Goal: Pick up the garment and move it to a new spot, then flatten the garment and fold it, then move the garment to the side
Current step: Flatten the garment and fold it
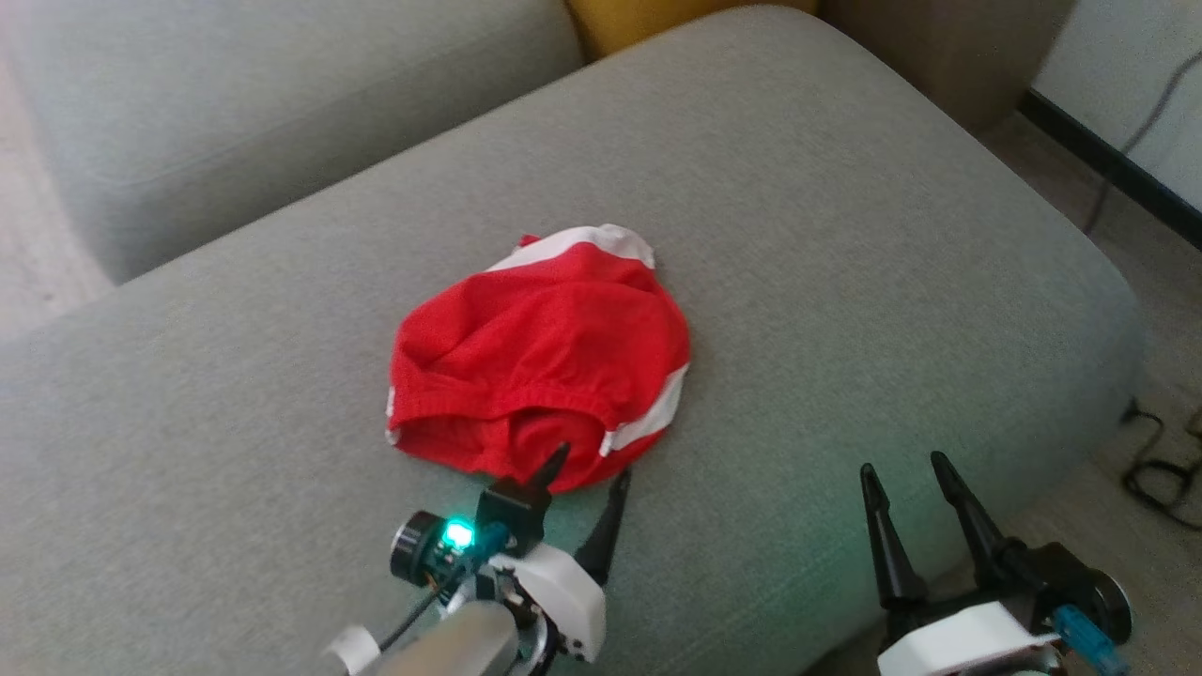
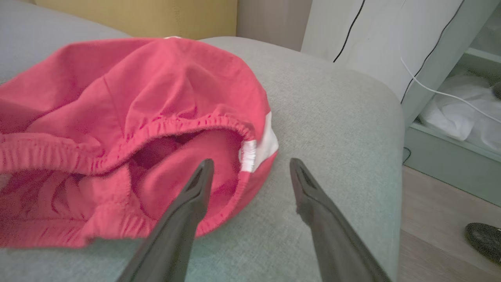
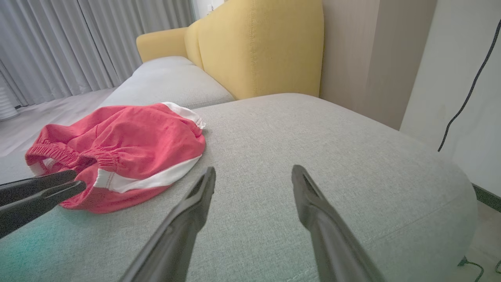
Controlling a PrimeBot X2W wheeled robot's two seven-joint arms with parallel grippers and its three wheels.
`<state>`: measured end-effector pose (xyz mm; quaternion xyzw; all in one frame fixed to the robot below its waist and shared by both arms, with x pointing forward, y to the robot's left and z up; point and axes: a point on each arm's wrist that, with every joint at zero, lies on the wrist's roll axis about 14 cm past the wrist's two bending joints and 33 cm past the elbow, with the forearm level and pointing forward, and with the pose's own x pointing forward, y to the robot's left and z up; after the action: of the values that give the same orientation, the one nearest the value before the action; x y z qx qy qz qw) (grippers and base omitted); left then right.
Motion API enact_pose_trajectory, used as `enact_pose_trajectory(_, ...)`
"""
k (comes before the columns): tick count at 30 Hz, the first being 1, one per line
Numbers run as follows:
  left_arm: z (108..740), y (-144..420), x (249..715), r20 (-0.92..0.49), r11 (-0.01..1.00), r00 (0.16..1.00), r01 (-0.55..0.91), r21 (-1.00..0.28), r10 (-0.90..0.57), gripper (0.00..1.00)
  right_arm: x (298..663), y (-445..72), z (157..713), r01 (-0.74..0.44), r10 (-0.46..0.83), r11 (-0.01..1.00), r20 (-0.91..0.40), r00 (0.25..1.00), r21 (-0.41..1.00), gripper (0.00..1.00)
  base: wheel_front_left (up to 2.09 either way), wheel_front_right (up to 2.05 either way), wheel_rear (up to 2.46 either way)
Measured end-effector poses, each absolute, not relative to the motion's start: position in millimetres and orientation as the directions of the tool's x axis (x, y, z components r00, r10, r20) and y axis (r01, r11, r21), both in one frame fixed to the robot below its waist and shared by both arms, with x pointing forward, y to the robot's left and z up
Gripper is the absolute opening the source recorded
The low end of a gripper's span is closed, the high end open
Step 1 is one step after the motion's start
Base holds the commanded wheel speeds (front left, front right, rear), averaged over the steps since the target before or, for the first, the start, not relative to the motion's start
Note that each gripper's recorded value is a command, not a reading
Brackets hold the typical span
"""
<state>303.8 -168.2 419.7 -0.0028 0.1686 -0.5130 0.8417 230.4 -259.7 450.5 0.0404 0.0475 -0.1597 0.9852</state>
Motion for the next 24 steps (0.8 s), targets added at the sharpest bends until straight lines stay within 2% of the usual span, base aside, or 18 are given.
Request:
enact_pose_trajectory(9,406,-179,318,-0.327,0.467,0.397,0.868,-0.171,-0.858,1.00,228,-268,447,0.353,-0.344,0.934,-0.135,0.929,0.052,1.00,0.00,0.00,0.00)
enact_pose_trajectory(10,405,-180,319,-0.328,0.465,0.395,0.868,-0.172,-0.858,0.92,229,-269,448,0.355,-0.346,0.934,-0.133,0.929,0.049,1.00,0.00,0.00,0.00)
enact_pose_trajectory(11,405,-181,319,-0.330,0.465,0.393,0.868,-0.174,-0.858,0.49,230,-270,448,0.356,-0.347,0.933,-0.132,0.928,0.047,1.00,0.00,0.00,0.00)
enact_pose_trajectory(12,403,-181,319,-0.334,0.462,0.388,0.869,-0.176,-0.859,0.11,230,-270,448,0.357,-0.349,0.933,-0.134,0.928,0.046,1.00,0.00,0.00,0.00)
enact_pose_trajectory(13,402,-181,318,-0.337,0.457,0.381,0.871,-0.181,-0.861,0.00,230,-270,447,0.358,-0.349,0.933,-0.136,0.927,0.046,1.00,0.00,0.00,0.00)
enact_pose_trajectory(19,415,-192,307,-0.299,0.388,0.318,0.897,-0.211,-0.900,0.00,230,-271,449,0.360,-0.351,0.932,-0.129,0.928,0.054,1.00,0.00,0.00,0.00)
enact_pose_trajectory(24,486,-220,311,-0.106,0.315,0.299,0.926,-0.206,-0.948,0.00,231,-268,453,0.346,-0.338,0.936,-0.104,0.935,0.067,1.00,0.00,0.00,0.00)
